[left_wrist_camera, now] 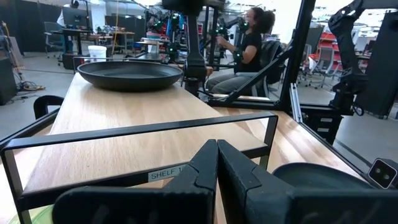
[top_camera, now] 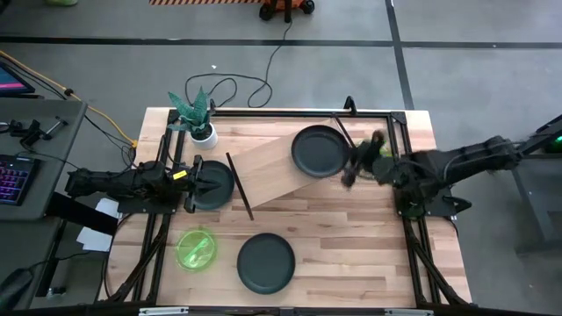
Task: Place and stack plates onto a shelf
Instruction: Put the top right green plate on the shelf
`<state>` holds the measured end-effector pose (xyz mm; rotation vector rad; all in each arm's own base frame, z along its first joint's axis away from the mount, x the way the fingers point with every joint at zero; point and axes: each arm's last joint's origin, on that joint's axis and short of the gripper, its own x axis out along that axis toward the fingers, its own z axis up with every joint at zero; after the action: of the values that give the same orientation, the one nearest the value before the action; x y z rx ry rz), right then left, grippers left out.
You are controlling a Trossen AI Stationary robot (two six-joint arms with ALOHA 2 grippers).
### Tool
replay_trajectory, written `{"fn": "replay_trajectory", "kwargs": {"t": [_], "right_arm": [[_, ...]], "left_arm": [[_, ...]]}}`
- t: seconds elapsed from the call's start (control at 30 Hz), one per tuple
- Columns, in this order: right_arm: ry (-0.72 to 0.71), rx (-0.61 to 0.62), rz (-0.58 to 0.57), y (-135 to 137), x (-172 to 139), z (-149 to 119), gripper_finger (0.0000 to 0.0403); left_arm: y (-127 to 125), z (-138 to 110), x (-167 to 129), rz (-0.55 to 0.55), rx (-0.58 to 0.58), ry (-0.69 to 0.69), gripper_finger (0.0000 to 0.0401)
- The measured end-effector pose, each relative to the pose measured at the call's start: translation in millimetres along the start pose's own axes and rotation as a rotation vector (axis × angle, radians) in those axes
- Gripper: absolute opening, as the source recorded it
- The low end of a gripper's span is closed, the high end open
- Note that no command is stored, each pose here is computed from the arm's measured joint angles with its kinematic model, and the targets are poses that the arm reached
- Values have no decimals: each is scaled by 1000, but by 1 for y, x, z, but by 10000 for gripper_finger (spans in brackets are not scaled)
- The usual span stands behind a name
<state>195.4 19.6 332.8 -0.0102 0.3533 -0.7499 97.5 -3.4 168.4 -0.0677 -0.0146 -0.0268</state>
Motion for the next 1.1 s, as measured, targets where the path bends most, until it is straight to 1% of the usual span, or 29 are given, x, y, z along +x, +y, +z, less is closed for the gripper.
{"fn": "replay_trajectory", "kwargs": {"t": [0.07, 0.1, 0.13, 0.23, 0.3, 0.33, 0.4, 0.6, 0.73, 0.83, 0.93, 1.1], "right_arm": [[26, 21, -186, -18, 4, 2, 0], [49, 32, -259, -26, 7, -1, 0], [79, 50, -319, -35, 10, -4, 0], [157, 155, -496, -63, 15, -19, 0], [183, 238, -603, -78, 15, -31, 0], [181, 289, -644, -85, 15, -35, 0], [188, 352, -706, -96, 14, -42, 0], [257, 538, -822, -114, 27, -71, 0], [349, 599, -885, -124, 38, -95, 0], [425, 615, -918, -133, 44, -112, 0], [506, 644, -920, -143, 48, -126, 0], [593, 702, -865, -152, 56, -151, 4]], "left_arm": [[0, 0, 0, 0, 0, 0, 1], [0, 0, 0, 0, 0, 0, 1], [0, 0, 0, 0, 0, 0, 1], [0, 0, 0, 0, 0, 1, 1], [0, 0, 0, 0, 0, 1, 1], [0, 0, 0, 0, 0, 1, 1], [0, 0, 0, 0, 0, 1, 1], [0, 0, 0, 0, -1, 0, 1], [0, 0, 0, 0, -10, 1, 1], [0, 0, 0, 0, -10, 1, 1], [0, 0, 0, 0, -10, 1, 1], [0, 0, 0, 0, -10, 0, 1]]}}
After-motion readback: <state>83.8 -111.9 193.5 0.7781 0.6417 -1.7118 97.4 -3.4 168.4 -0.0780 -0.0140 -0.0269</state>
